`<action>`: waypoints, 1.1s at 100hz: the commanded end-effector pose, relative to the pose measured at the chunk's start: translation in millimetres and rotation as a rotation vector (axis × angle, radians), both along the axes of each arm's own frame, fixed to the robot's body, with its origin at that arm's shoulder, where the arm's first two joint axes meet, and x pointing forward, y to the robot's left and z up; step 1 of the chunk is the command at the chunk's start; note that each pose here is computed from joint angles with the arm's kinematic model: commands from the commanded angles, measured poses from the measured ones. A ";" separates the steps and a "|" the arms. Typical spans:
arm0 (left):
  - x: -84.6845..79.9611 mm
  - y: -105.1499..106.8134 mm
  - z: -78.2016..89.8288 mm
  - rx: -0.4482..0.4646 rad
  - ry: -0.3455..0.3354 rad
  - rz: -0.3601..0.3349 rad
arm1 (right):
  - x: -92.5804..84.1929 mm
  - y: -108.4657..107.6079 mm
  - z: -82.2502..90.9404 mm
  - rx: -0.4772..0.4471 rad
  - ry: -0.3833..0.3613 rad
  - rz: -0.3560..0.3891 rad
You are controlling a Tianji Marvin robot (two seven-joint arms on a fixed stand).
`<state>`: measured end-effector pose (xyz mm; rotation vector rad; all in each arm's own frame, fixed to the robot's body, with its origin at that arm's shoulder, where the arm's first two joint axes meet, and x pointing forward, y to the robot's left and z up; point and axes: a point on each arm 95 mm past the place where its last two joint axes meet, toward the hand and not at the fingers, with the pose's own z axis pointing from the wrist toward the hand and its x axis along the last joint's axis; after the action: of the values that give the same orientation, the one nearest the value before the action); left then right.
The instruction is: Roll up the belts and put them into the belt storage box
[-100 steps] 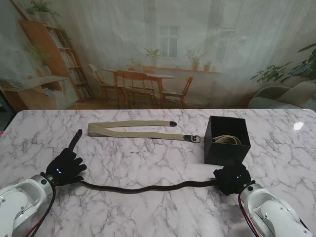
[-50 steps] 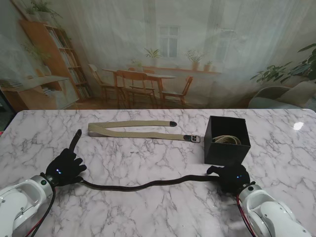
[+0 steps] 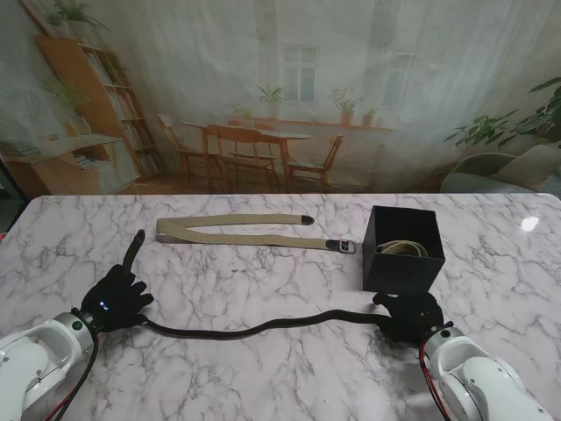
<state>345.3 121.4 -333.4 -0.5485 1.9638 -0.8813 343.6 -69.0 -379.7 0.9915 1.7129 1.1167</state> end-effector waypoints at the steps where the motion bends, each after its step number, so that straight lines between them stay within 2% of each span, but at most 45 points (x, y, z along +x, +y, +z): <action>1: -1.1 -0.7 -1.5 0.006 0.011 0.008 | -2.4 -2.1 1.8 0.007 -0.012 0.005; 28: -1.3 0.1 0.2 0.004 0.006 0.005 | -5.0 -12.9 19.8 -0.015 -0.107 0.034; 40: -1.6 0.7 0.3 0.006 0.005 0.007 | -9.2 -24.5 31.7 -0.086 -0.170 0.054; 51: -2.3 1.3 0.3 0.007 0.003 0.010 | -15.0 -37.1 39.3 -0.174 -0.184 0.068; 62: -3.0 2.0 0.2 0.007 0.001 0.014 | -20.0 -46.9 40.9 -0.224 -0.170 0.120; 79: -3.4 2.6 0.4 0.009 0.003 0.017 | -23.5 -51.3 36.9 -0.109 -0.109 0.176; 97: -3.3 2.8 1.1 0.007 0.001 0.014 | -24.1 -56.9 31.8 -0.086 -0.035 0.192; 110: -3.2 2.2 1.2 0.009 0.004 0.013 | -20.5 -59.0 28.7 -0.116 -0.009 0.222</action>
<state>342.9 125.2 -331.3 -0.5545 1.9519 -0.8742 321.7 -125.0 -348.2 0.7579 1.8509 1.1684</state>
